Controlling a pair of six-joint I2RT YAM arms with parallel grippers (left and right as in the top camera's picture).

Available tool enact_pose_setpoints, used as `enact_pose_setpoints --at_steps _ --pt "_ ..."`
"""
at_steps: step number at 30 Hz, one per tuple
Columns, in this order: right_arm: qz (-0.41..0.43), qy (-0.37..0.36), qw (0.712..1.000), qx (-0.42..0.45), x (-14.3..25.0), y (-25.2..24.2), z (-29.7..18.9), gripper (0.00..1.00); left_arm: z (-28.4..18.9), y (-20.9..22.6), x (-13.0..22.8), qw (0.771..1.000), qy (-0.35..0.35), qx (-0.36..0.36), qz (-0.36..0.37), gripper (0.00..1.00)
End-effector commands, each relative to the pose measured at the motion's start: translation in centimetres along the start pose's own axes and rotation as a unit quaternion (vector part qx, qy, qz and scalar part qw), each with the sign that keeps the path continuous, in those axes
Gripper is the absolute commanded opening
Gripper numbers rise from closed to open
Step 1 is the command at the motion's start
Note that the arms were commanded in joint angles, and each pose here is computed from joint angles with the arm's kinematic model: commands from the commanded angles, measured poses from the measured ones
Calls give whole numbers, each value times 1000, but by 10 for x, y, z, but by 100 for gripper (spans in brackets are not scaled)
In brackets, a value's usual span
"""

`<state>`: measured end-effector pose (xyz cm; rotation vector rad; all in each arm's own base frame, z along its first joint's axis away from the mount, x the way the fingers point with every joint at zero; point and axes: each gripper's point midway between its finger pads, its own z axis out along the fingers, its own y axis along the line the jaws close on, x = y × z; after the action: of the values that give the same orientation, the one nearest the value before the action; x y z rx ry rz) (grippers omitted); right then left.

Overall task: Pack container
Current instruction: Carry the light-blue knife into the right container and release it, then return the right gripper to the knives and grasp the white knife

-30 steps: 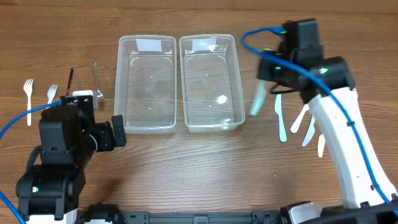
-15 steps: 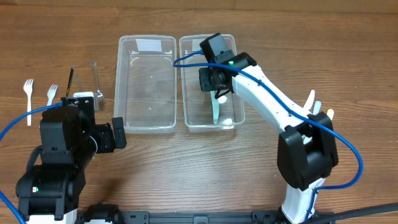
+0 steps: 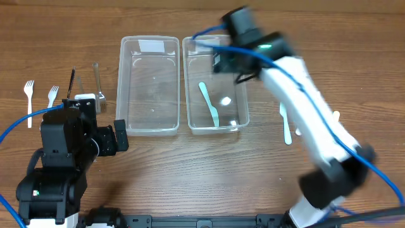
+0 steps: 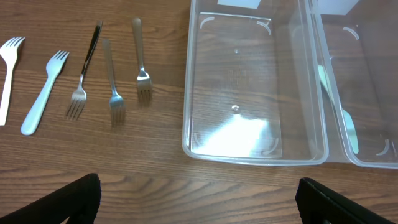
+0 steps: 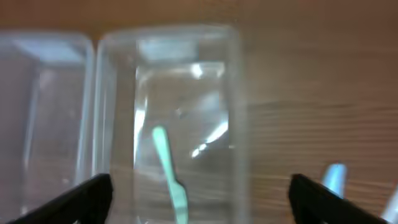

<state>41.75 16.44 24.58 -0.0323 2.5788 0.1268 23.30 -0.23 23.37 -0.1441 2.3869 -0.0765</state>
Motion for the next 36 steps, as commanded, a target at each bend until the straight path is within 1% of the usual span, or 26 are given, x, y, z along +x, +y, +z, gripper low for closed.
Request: enact_pose_setpoints --at_steps 1,4,5,7,10,12,15,16,19,20,22,24,27,32,36 --pt "97 -82 991 48 -23 -91 -94 99 -7 -2 -9 1000 -15 6 -6 100" --pt "130 -36 988 80 4 -140 -107 100 -7 -2 -10 1000 -17 6 -6 100" --pt "140 -1 985 102 21 -161 -106 100 -7 -2 -10 1000 -17 6 -6 100" --pt "146 46 981 121 45 -178 -96 100 -7 -2 -9 1000 -16 6 -6 100" --pt "155 109 973 129 80 -183 -80 100 -7 -2 -10 1000 -17 6 -6 100" --pt "162 130 972 113 102 -176 -79 100 -7 -2 -10 1000 -17 6 -6 100" --pt "173 122 973 95 133 -167 -97 100 -7 -2 -10 1000 -18 6 -6 100" --pt "176 108 976 67 148 -157 -107 100 -7 -2 -11 1000 -19 6 -6 100" --pt "177 59 982 -13 164 -132 -114 100 -7 -3 -13 1000 -23 7 -6 100" --pt "176 47 983 -14 169 -132 -110 100 -7 -3 -13 1000 -24 7 -6 100" --pt "176 51 983 13 179 -144 -90 100 -7 -3 -14 1000 -26 7 -6 100" --pt "171 79 981 46 187 -157 -58 100 -7 -3 -14 1000 -26 7 -6 100" --pt "153 132 978 52 188 -162 -14 100 -7 -3 -14 1000 -26 7 -6 100" --pt "113 187 974 55 187 -171 51 100 -7 -2 -11 1000 -20 7 -6 100" --pt "105 221 968 61 198 -177 76 100 -7 -2 -11 1000 -19 6 -6 100"
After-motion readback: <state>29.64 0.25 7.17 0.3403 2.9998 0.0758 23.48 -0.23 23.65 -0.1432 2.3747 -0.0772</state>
